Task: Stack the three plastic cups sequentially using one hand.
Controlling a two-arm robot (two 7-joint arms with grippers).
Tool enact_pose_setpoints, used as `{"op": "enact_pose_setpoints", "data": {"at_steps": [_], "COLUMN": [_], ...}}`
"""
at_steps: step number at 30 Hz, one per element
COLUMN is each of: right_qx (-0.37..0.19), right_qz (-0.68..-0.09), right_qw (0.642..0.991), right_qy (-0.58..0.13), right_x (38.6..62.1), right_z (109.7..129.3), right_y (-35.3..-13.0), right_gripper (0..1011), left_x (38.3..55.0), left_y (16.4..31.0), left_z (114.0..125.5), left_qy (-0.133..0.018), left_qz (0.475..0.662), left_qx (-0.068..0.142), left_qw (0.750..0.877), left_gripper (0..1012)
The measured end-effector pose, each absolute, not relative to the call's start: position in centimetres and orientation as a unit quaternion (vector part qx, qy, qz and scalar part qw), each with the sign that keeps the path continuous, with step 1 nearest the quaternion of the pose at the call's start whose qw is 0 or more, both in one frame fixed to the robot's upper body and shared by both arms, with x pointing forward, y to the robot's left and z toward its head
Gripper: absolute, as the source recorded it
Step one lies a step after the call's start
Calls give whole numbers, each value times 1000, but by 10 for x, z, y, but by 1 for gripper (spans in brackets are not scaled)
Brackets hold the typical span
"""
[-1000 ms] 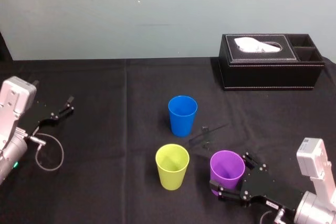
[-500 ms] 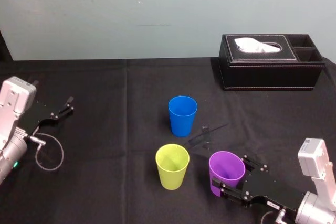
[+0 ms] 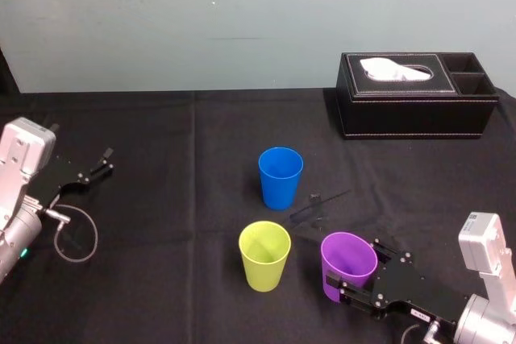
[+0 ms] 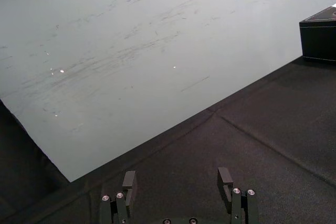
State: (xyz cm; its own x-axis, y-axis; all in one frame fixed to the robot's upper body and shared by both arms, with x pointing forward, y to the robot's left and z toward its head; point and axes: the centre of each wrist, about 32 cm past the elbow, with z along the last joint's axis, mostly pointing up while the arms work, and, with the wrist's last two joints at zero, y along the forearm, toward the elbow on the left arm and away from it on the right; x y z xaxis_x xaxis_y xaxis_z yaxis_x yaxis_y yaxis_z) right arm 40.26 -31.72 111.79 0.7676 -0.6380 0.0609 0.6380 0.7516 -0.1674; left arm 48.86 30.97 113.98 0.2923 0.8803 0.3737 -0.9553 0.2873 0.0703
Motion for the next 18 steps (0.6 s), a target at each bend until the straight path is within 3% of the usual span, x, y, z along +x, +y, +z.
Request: {"op": "enact_pose_setpoints", "data": {"at_steps": [18], "right_qx": [-99], "right_qz": [-344], "right_qw": [934], "right_qy": [5], "right_x": [396], "right_z": [1127], "right_y": [-312], "right_gripper": [729], "left_x": [489], "left_y": [310], "left_z": [1140], "left_qy": [-132], "left_qz": [580], "left_qx": [141], "left_qw": [791], "left_gripper": [1011]}}
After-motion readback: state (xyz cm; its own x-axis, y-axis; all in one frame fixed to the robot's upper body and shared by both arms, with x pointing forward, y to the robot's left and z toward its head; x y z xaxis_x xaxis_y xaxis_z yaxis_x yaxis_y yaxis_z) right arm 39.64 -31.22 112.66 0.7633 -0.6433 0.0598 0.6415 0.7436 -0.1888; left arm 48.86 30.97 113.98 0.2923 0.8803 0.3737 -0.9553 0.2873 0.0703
